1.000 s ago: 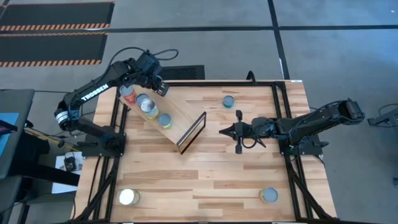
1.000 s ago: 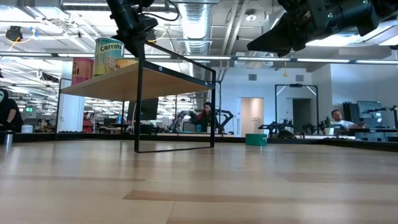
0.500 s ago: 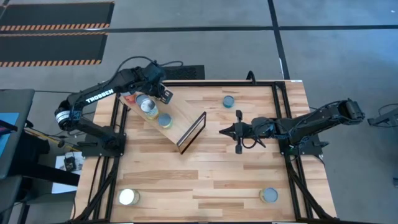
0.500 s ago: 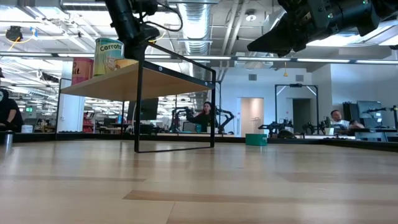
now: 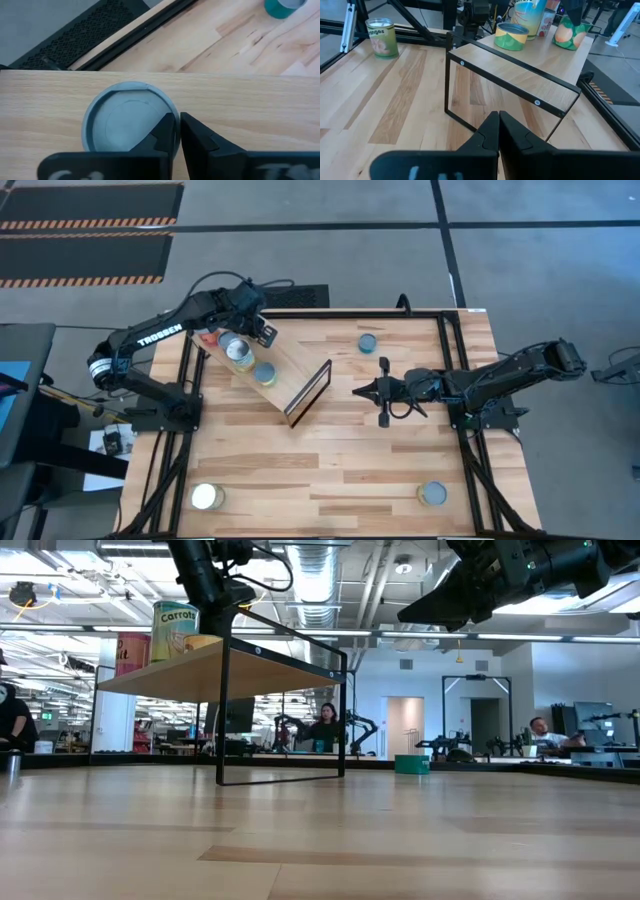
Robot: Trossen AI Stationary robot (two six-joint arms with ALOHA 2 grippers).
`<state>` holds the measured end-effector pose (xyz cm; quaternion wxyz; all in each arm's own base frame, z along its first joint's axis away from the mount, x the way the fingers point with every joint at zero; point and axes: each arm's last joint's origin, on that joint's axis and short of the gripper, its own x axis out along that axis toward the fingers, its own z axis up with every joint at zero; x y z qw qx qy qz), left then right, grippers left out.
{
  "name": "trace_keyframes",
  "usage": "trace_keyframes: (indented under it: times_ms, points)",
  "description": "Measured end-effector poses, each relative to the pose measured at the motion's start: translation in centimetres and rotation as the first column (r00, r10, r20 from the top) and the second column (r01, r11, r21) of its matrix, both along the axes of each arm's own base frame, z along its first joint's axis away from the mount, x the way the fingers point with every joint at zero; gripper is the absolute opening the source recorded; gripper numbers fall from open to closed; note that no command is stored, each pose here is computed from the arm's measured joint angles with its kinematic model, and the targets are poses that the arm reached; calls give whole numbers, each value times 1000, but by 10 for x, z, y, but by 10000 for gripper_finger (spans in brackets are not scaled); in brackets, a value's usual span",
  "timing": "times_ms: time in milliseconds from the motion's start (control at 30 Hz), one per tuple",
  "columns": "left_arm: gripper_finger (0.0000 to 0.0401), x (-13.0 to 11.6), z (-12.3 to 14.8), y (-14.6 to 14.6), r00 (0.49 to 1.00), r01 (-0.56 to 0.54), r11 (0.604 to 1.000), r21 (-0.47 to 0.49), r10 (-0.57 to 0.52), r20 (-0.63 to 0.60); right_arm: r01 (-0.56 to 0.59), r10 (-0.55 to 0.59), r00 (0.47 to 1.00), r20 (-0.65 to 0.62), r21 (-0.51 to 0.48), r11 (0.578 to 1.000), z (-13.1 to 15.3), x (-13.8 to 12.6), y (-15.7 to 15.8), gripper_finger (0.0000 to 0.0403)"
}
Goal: Pick and place cans onto a shelf
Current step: Put the canned peaches on the shelf, then put the canned spaghetti sauce on the shelf
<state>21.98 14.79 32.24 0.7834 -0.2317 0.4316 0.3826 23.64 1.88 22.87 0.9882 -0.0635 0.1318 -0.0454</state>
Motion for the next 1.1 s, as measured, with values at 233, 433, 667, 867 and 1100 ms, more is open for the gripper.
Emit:
trace_keyframes:
  times_ms: [233, 433, 667, 867, 1100]
  points:
    - [40, 0, 0, 0, 1000, 5, 1000, -7, -5, 4, 0, 0, 1000, 0, 0, 1000, 0, 0, 0, 22]
    - [59, -1, 1, -1, 1000, 9, 1000, -8, -9, -2, 0, 0, 1000, 0, 0, 1000, 0, 0, 0, 22]
    - [86, -2, 10, -2, 1000, 25, 1000, 8, -25, 2, 0, 0, 1000, 0, 0, 1000, 0, 0, 0, 22]
    - [104, -3, 25, -2, 999, 43, 999, 30, -43, 13, 1, -1, 1000, 0, 0, 1000, 0, 0, 0, 22]
    - [110, -4, 44, -7, 996, 83, 994, 68, -85, 14, 1, -1, 1000, 0, 0, 1000, 0, 0, 0, 22]
